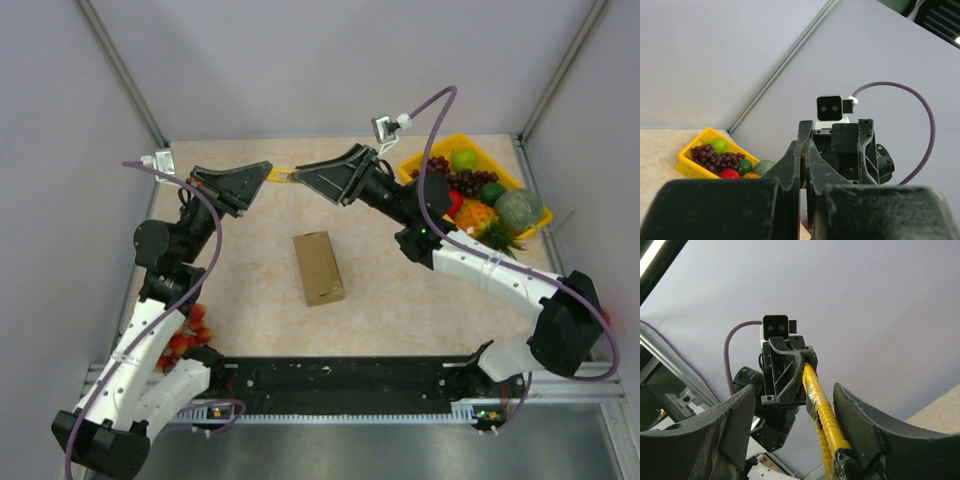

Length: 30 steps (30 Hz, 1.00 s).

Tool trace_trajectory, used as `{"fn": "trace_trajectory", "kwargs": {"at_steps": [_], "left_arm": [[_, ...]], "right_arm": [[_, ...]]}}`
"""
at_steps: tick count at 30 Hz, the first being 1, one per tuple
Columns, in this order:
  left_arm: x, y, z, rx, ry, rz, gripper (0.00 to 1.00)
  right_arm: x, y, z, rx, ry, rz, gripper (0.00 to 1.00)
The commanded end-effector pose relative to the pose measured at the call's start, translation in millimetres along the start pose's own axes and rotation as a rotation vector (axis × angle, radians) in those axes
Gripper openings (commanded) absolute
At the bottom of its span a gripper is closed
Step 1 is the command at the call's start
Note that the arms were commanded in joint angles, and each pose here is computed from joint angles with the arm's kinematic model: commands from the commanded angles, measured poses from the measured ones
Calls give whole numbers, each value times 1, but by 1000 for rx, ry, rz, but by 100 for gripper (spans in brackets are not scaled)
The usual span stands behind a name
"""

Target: Unpack the express box

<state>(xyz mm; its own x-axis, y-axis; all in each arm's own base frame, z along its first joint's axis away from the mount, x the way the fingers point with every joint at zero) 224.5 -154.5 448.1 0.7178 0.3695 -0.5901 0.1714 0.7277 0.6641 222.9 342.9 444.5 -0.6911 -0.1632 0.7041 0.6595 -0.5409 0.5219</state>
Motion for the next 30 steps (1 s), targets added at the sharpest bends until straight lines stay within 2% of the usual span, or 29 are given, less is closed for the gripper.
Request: {"fn": "trace_trajectory", "kwargs": {"at_steps": [1,7,11,17,19,23,25,30], "left_arm": [[-17,14,1,-97,-68,94,0],[-17,15,1,-117,-59,120,0],[-14,10,0,-117,-49,115,0],[-13,6,-2,-112,-44,109,0],[-13,5,-3,-110,-44,109,0],[-12,3,-8,-108,-33,108,0],[-12,4,-10,-110,-26,110,0],[-9,2,-12,-108,-14,110,0]], "right_arm": [[26,0,11,20,79,13,62],[22,-3,14,32,70,34,57],[23,-1,16,28,68,33,44],[21,1,17,15,64,33,33],[19,0,18,16,61,38,33],[18,0,18,13,60,42,44],[18,0,19,15,59,44,45],[18,-2,20,26,65,49,33]]}}
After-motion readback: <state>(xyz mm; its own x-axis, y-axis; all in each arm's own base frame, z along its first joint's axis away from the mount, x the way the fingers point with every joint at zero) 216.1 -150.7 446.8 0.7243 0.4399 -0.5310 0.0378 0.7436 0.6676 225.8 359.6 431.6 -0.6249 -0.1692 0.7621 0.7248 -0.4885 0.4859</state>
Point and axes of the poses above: each gripper's point midway between its finger pads, its own z axis out along the fingers, its own x axis along the line the jaws close on, y = z × x, the point moved 4 cm from there along -z, back along the fingers, and after that the axes turned 5 degrees about z, right-handed, at the moved point
